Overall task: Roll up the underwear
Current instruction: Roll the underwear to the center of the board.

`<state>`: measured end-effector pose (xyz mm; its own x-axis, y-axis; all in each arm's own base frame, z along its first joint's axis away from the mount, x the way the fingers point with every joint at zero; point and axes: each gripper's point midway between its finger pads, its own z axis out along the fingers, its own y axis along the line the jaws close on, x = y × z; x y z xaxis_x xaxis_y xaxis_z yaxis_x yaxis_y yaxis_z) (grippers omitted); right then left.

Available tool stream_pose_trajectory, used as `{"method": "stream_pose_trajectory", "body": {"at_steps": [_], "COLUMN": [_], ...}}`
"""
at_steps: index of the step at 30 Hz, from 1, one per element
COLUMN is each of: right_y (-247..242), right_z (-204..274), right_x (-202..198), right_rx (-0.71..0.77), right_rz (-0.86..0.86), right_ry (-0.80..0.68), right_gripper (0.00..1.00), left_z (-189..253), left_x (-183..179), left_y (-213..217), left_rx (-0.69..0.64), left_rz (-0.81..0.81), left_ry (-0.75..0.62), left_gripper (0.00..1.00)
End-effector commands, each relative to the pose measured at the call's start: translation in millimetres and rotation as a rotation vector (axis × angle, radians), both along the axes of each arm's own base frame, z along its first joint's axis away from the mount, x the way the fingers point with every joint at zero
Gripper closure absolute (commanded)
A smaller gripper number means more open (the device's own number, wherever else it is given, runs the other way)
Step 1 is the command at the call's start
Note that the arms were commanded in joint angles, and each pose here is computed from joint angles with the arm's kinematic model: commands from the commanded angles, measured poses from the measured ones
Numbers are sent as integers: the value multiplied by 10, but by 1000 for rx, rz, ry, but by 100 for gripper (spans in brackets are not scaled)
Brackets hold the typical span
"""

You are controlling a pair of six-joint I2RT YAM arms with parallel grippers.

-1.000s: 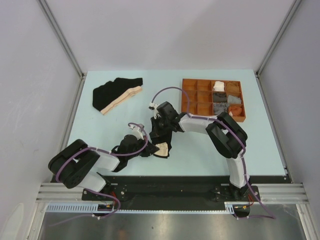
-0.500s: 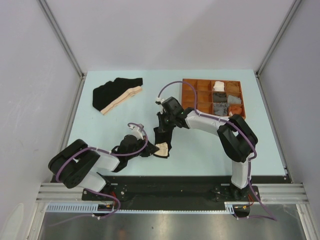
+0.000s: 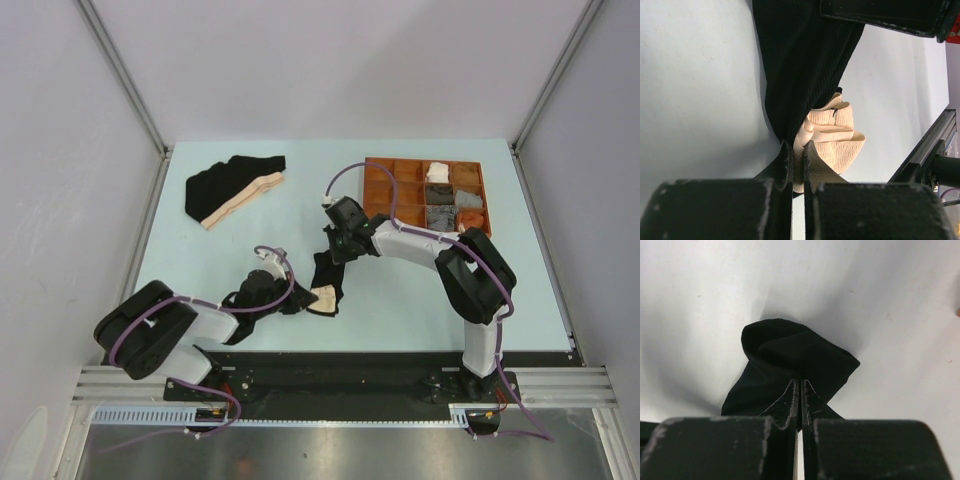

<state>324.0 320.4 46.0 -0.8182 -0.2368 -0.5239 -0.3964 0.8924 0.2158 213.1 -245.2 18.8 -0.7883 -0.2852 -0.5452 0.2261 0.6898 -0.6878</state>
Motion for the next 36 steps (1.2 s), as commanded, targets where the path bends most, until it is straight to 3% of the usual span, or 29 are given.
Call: {"method": "stream_pose_trajectory", "body": {"at_steps": [1, 6, 11, 15, 16, 17, 19, 21, 27, 28, 31, 36], "right_y": [-275, -268, -221, -253, -244, -251, -263, -378, -562, -508, -385, 78], "right_z": [30, -122, -99, 123, 176, 278, 377, 484, 739, 926, 953, 749], "right_x": [376, 410, 339, 317, 305, 286, 253, 238, 13, -56, -391, -1009], "right_rx": [-73, -82, -67, -55, -36, -24, -17, -34, -4, 59, 65, 39], "right_rz": [-129, -126, -95, -54, -36, -19, 9, -9, 28, 65, 239, 522], "right_ry": [-137, -144, -128, -151, -146, -154, -161, -170, -217, -255, -308, -350], "right_gripper": [100, 100, 100, 77, 59, 50, 37, 34, 33, 33, 34, 36], "left_z": [-584, -495, -618, -642, -637, -634, -623, -607, -565, -585, -510, -467], "left_x": [-571, -531, -507, -534, -528, -503, -501, -481, -414, -417, -378, -369], "left_y": [388, 377, 281, 261, 262, 262, 241, 228, 219, 269, 209, 187], "left_rx": [197, 164, 178, 149, 146, 153, 169, 183, 156, 163, 132, 128], "left_rz": [-55, -33, -56, -105, -112, -118, -161, -189, -234, -230, -239, -250], "left_ry": [204, 170, 255, 300, 302, 310, 305, 313, 360, 385, 378, 394], "left_gripper": [100, 100, 100, 100, 100, 100, 100, 100, 100, 100, 100, 100]}}
